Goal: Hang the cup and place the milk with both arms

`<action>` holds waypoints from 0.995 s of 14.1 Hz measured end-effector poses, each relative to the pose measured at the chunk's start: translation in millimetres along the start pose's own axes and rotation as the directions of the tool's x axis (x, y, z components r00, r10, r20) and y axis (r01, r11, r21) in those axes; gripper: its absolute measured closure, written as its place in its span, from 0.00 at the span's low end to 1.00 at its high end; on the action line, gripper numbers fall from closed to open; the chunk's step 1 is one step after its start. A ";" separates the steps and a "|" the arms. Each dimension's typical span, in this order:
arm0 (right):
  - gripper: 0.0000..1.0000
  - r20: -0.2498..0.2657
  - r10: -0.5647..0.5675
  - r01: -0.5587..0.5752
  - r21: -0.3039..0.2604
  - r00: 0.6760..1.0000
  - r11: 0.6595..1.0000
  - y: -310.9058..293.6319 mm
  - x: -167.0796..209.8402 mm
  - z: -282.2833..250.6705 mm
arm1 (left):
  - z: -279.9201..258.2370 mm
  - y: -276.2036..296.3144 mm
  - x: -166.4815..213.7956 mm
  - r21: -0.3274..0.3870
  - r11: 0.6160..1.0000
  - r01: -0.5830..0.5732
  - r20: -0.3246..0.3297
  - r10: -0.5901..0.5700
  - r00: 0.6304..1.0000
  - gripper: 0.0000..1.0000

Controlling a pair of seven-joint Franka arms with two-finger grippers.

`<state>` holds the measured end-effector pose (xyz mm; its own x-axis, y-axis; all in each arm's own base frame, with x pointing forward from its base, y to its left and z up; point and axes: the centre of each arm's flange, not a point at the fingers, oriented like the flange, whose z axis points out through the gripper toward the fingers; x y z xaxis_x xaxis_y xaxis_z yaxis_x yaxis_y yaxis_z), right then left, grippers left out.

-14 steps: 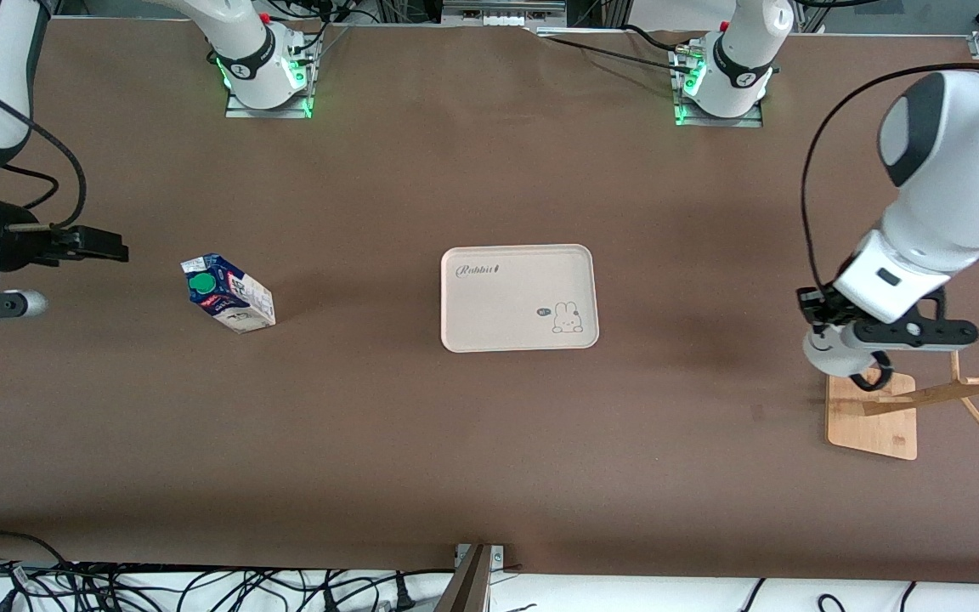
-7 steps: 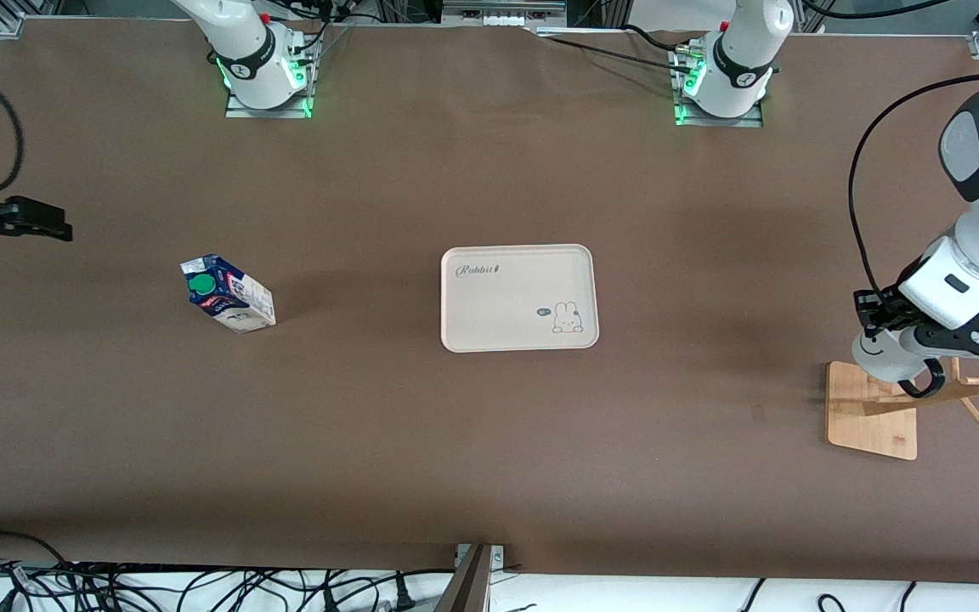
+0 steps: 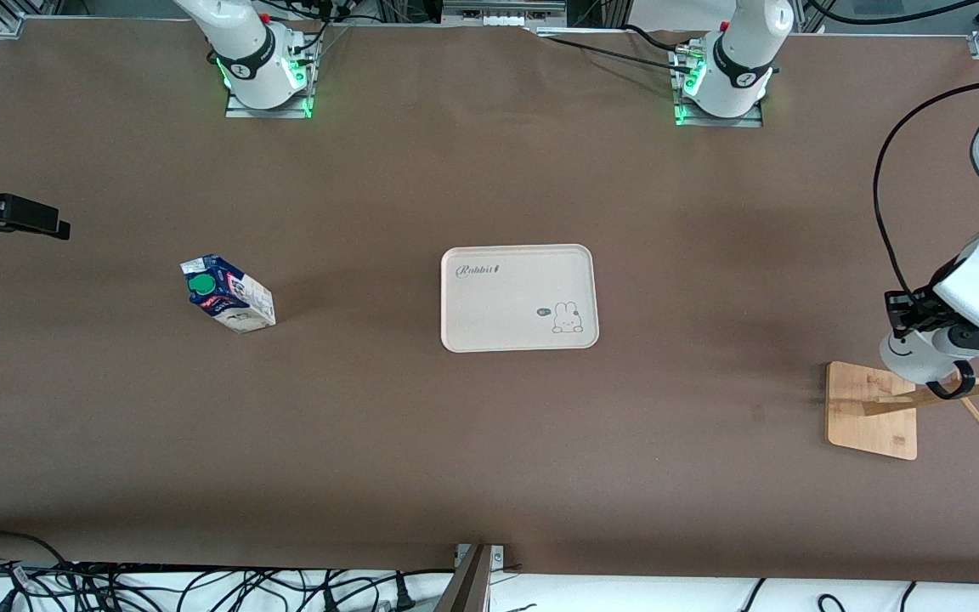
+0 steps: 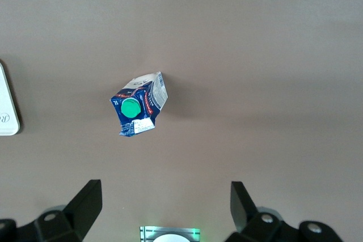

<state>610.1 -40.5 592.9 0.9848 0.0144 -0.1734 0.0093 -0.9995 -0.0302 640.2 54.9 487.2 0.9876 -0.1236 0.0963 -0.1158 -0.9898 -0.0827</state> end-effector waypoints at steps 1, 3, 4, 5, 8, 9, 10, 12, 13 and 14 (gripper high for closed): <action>0.00 -0.001 -0.007 0.007 0.000 1.000 1.000 0.0 0.5 0.8 | 0.8 -7.6 -1.6 0.000 1.000 0.000 0.001 0.000 1.000 0.93; 0.00 -0.012 -0.017 0.017 -0.001 1.000 1.000 0.9 3.3 3.7 | 5.0 -24.7 -5.2 -0.003 1.000 -0.005 0.007 0.005 1.000 0.93; 0.00 -0.021 -0.028 0.028 -0.002 0.999 1.000 1.2 4.9 4.4 | 8.1 -31.1 -5.9 -0.004 1.000 -0.010 0.006 0.010 1.000 0.93; 0.00 -0.021 -0.035 0.035 -0.002 0.999 0.999 1.2 5.1 4.9 | 11.7 -35.3 -5.9 -0.003 1.000 -0.016 0.006 0.016 1.000 0.93; 0.00 -0.027 -0.050 0.050 0.017 0.998 0.999 -1.7 -0.2 2.6 | 23.9 -39.2 -5.2 -0.005 0.999 -0.033 0.020 0.033 0.999 0.89; 0.00 -0.032 -0.054 0.055 0.021 0.998 0.998 -3.2 -2.7 0.9 | 25.9 -38.9 -4.9 -0.006 0.999 -0.043 0.022 0.044 0.999 0.89; 0.00 -0.033 -0.058 0.059 0.022 0.998 0.998 -4.6 -4.3 0.0 | 26.7 -38.8 -4.7 -0.006 0.999 -0.053 0.023 0.053 0.998 0.83; 0.00 -0.034 -0.062 0.062 0.022 0.998 0.998 -6.4 -5.7 0.2 | 26.6 -38.3 -4.4 -0.006 0.998 -0.059 0.022 0.059 0.998 0.65; 0.00 -0.033 -0.065 0.066 0.021 0.997 0.998 -8.0 -5.5 1.0 | 26.4 -37.3 -4.0 -0.007 0.998 -0.062 0.021 0.062 0.998 0.55; 0.00 -0.031 -0.070 0.070 0.019 0.997 0.997 -10.5 -5.0 2.4 | 25.7 -35.0 -3.2 -0.007 0.998 -0.066 0.019 0.066 0.998 0.46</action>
<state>604.7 -30.0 591.7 0.9866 0.0833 -0.1404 0.0753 -0.9953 -0.0614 643.8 91.8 464.3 0.9796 -0.1876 0.0718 -0.1816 -0.9800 -0.0818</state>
